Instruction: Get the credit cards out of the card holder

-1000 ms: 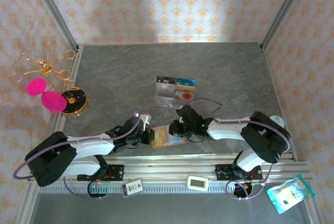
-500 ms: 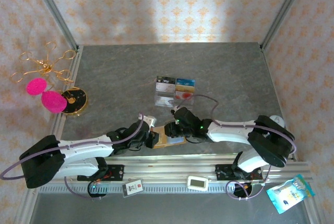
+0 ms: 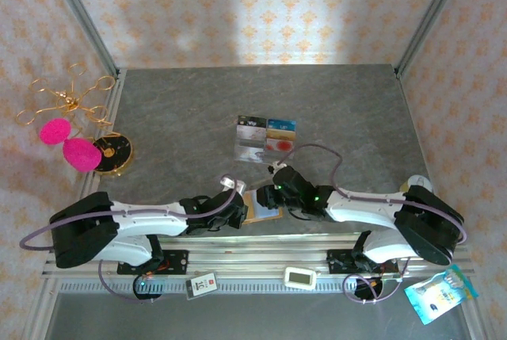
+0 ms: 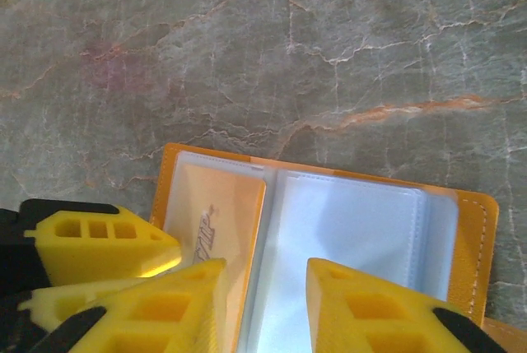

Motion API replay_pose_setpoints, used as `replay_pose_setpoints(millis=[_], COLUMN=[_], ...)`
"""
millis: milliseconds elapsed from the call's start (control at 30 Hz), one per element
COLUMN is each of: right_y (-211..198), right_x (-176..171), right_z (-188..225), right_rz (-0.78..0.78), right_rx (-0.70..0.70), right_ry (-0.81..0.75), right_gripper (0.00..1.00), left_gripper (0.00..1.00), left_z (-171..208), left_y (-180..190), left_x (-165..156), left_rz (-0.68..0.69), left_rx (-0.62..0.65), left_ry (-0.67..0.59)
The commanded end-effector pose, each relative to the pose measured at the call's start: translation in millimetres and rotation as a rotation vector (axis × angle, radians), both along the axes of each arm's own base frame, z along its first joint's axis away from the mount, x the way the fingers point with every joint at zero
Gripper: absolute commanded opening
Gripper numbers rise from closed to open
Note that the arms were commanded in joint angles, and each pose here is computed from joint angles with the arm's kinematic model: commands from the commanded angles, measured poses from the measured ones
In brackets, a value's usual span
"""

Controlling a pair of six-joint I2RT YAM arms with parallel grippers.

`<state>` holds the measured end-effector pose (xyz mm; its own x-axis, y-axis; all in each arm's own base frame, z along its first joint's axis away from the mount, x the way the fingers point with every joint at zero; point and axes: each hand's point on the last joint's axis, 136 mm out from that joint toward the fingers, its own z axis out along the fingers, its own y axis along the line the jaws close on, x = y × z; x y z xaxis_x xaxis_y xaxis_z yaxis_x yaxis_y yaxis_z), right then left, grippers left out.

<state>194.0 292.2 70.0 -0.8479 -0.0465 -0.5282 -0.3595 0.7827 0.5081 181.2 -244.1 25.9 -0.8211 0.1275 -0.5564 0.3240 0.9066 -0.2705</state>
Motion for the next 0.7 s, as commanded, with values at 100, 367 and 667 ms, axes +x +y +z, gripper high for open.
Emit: replay_pose_setpoints(millis=[100, 367, 667], right_y=[6, 29, 26], right_x=[-2, -14, -11], right_z=[9, -2, -23], right_rz=[0.034, 0.096, 0.044], right_rx=[0.015, 0.190, 0.140], right_ry=[-0.040, 0.207, 0.283], right_gripper=[0.32, 0.30, 0.27], left_gripper=[0.09, 0.00, 0.00], left_z=[-32, -39, -40], left_y=[19, 18, 16], left_x=[-7, -14, -17], left_rz=[-0.003, -0.016, -0.017], left_rx=[0.167, 0.143, 0.095], left_ry=[0.050, 0.076, 0.079])
